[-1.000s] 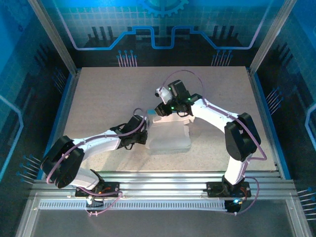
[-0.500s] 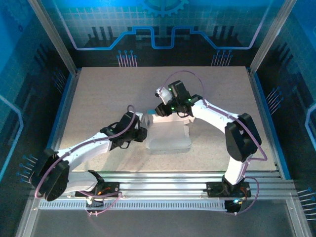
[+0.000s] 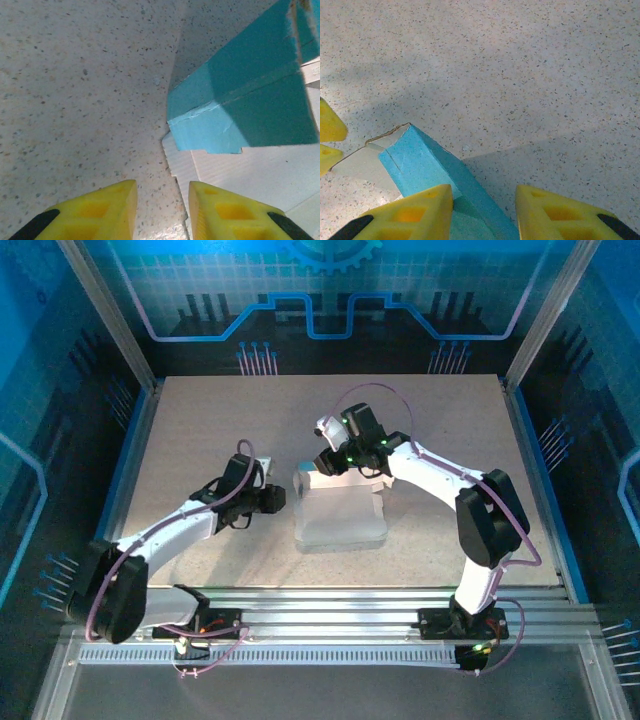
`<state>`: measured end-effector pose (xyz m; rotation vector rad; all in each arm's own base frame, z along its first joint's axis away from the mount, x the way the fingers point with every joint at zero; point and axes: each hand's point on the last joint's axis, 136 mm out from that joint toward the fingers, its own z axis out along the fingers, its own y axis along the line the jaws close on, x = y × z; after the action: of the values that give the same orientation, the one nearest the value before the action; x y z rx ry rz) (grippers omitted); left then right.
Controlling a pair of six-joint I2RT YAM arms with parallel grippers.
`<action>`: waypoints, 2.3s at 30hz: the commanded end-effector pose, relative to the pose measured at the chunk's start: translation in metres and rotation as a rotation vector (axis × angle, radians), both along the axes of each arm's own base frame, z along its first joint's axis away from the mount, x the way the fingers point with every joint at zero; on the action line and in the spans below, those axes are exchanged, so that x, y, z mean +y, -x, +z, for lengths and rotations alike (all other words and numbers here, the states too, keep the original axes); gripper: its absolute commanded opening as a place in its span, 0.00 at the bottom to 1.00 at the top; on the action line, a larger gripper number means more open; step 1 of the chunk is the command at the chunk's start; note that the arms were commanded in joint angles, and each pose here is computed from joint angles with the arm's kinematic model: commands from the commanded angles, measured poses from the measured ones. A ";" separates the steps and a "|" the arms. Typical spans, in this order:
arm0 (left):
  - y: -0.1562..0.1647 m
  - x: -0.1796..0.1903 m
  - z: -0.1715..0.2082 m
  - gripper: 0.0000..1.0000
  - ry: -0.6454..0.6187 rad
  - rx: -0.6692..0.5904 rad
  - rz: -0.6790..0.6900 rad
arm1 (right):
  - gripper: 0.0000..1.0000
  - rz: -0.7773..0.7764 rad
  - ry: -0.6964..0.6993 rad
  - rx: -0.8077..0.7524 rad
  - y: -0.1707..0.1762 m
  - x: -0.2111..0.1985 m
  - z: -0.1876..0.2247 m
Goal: Fold the paper box
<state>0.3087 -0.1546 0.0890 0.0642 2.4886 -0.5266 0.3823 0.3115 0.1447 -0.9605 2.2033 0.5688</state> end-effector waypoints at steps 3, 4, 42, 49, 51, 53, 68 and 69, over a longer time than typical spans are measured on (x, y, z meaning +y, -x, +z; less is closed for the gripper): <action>-0.019 -0.020 0.006 0.36 0.037 -0.098 -0.111 | 0.39 0.014 0.031 0.046 0.014 -0.004 -0.014; -0.021 -0.022 0.007 0.36 0.039 -0.109 -0.120 | 0.39 0.015 0.029 0.046 0.015 -0.003 -0.014; -0.064 -0.057 0.001 0.42 -0.004 -0.291 -0.207 | 0.38 0.030 -0.049 0.097 0.016 0.002 -0.006; -0.068 -0.057 0.002 0.32 -0.041 -0.313 -0.213 | 0.37 0.030 -0.068 0.118 0.018 0.002 -0.007; -0.069 -0.058 0.001 0.30 -0.058 -0.315 -0.223 | 0.37 0.030 -0.078 0.120 0.019 0.001 -0.006; -0.069 -0.059 0.001 0.28 -0.071 -0.316 -0.231 | 0.37 0.032 -0.086 0.123 0.020 0.001 -0.004; -0.081 -0.070 0.001 0.22 -0.104 -0.341 -0.278 | 0.37 0.011 -0.187 0.212 0.018 0.000 0.002; -0.081 -0.070 0.000 0.21 -0.105 -0.340 -0.279 | 0.37 0.010 -0.202 0.227 0.017 0.001 0.003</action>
<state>0.3824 -0.2122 0.0765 0.4609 2.2336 -0.4418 0.3697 0.3115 0.1447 -0.8717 2.2650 0.8287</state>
